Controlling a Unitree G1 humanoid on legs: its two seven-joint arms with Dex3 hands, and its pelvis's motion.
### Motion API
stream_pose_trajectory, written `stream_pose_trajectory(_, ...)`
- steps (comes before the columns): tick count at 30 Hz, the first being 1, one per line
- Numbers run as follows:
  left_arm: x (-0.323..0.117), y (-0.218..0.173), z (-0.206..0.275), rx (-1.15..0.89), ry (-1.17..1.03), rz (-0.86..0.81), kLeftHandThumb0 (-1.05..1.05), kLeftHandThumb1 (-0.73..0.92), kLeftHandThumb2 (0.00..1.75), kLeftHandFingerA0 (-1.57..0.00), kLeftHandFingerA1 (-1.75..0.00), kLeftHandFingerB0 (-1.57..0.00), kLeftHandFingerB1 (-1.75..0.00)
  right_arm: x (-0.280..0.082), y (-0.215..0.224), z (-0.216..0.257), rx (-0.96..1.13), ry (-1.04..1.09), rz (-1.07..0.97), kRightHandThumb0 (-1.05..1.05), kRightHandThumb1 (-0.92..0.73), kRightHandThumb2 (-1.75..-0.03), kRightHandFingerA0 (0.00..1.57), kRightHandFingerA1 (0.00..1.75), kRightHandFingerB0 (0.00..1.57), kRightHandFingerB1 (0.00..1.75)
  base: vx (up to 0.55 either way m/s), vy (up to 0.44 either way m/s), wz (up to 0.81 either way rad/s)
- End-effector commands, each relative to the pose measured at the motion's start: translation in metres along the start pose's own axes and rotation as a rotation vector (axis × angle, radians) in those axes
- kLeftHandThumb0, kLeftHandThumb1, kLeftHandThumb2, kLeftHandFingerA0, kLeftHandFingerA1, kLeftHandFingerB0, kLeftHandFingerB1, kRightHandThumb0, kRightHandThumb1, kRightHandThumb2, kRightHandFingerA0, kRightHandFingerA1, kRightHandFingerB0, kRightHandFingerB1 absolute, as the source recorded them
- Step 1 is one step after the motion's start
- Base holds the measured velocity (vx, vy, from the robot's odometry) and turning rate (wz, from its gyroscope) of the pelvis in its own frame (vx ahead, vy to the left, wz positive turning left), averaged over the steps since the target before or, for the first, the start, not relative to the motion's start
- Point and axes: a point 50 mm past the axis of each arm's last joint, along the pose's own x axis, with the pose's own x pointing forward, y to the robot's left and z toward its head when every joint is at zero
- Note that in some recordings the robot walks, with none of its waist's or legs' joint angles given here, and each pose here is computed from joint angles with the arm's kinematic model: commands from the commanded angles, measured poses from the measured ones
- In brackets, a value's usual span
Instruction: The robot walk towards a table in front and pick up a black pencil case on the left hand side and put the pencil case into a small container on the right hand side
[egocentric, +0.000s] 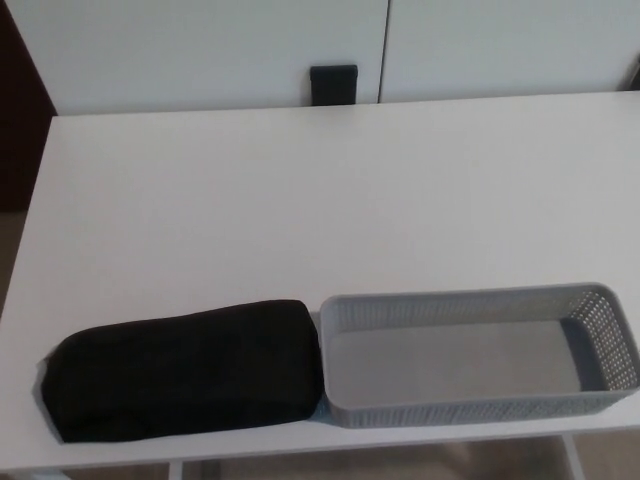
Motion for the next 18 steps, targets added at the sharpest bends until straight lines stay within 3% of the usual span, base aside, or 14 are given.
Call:
stream_pose_trajectory(1,-0.056,0.005,0.099,0.044,-0.572,-0.269,-0.43,0.41,0.63,-0.35,-0.42,-0.21,-0.36,-0.003,-0.006,-0.008,0.029,0.030,-0.023,-0.37,-0.60,-0.58,0.60,0.41,0.54,0.39,0.00,0.000,0.00)
stream_pose_trajectory(4,-0.080,0.010,0.142,0.068,-0.865,-0.291,-0.39,0.39,0.61,-0.26,-0.40,-0.15,-0.33,-0.001,-0.007,-0.007,0.028,0.026,-0.033,-0.36,-0.60,-0.58,0.60,0.42,0.55,0.39,0.00,0.000,0.00)
stream_pose_trajectory(5,-0.087,0.011,0.158,0.116,-0.990,-0.257,-0.44,0.39,0.64,-0.26,-0.43,-0.12,-0.35,-0.001,-0.009,-0.006,0.026,0.026,-0.037,-0.37,-0.60,-0.58,0.60,0.42,0.55,0.39,0.00,0.000,0.00)
stream_pose_trajectory(6,-0.099,0.014,0.174,0.199,-1.029,-0.185,-0.66,0.42,0.79,-0.28,-0.48,-0.13,-0.40,-0.001,-0.009,-0.006,0.026,0.029,-0.037,-0.38,-0.60,-0.58,0.59,0.41,0.55,0.39,0.00,0.000,0.00)
stream_pose_trajectory(8,-0.109,0.016,0.187,0.255,-1.061,-0.128,-0.70,0.46,0.82,-0.29,-0.49,-0.17,-0.42,0.000,-0.010,-0.006,0.019,0.033,-0.038,-0.38,-0.61,-0.59,0.59,0.41,0.55,0.38,0.00,0.000,0.00)
stream_pose_trajectory(9,-0.114,0.016,0.200,0.293,-1.119,-0.083,-0.61,0.61,0.58,-0.31,-0.36,-0.24,-0.32,0.000,-0.010,-0.005,0.016,0.031,-0.039,-0.37,-0.62,-0.59,0.61,0.41,0.55,0.39,0.00,0.000,0.00)
stream_pose_trajectory(11,-0.117,0.015,0.214,0.320,-1.198,-0.034,-0.53,0.59,0.57,-0.32,-0.37,-0.26,-0.33,0.000,-0.009,-0.005,0.022,0.032,-0.035,-0.38,-0.61,-0.59,0.60,0.41,0.55,0.39,0.00,0.000,0.00)
stream_pose_trajectory(12,-0.117,0.020,0.232,0.375,-1.212,0.017,-0.47,0.48,0.54,-0.30,-0.38,-0.24,-0.36,0.000,-0.009,-0.006,0.027,0.038,-0.034,-0.38,-0.61,-0.59,0.61,0.41,0.57,0.39,0.00,0.000,0.00)
stream_pose_trajectory(13,-0.118,0.023,0.244,0.428,-1.226,0.068,-0.43,0.37,0.62,-0.25,-0.42,-0.21,-0.41,0.000,-0.009,-0.006,0.026,0.038,-0.033,-0.38,-0.61,-0.59,0.61,0.41,0.57,0.39,0.00,0.000,0.00)
stream_pose_trajectory(14,-0.119,0.026,0.254,0.500,-1.236,0.134,-0.21,0.27,0.84,-0.11,-0.52,-0.11,-0.52,0.000,-0.009,-0.005,0.027,0.035,-0.030,-0.38,-0.61,-0.58,0.61,0.42,0.57,0.39,0.00,0.000,0.00)
stream_pose_trajectory(18,-0.107,0.037,0.264,0.601,-1.259,0.246,-0.13,0.26,0.80,-0.06,-0.51,-0.06,-0.50,0.000,-0.007,-0.005,0.034,0.030,-0.023,-0.38,-0.61,-0.59,0.62,0.42,0.56,0.39,0.00,0.000,0.00)
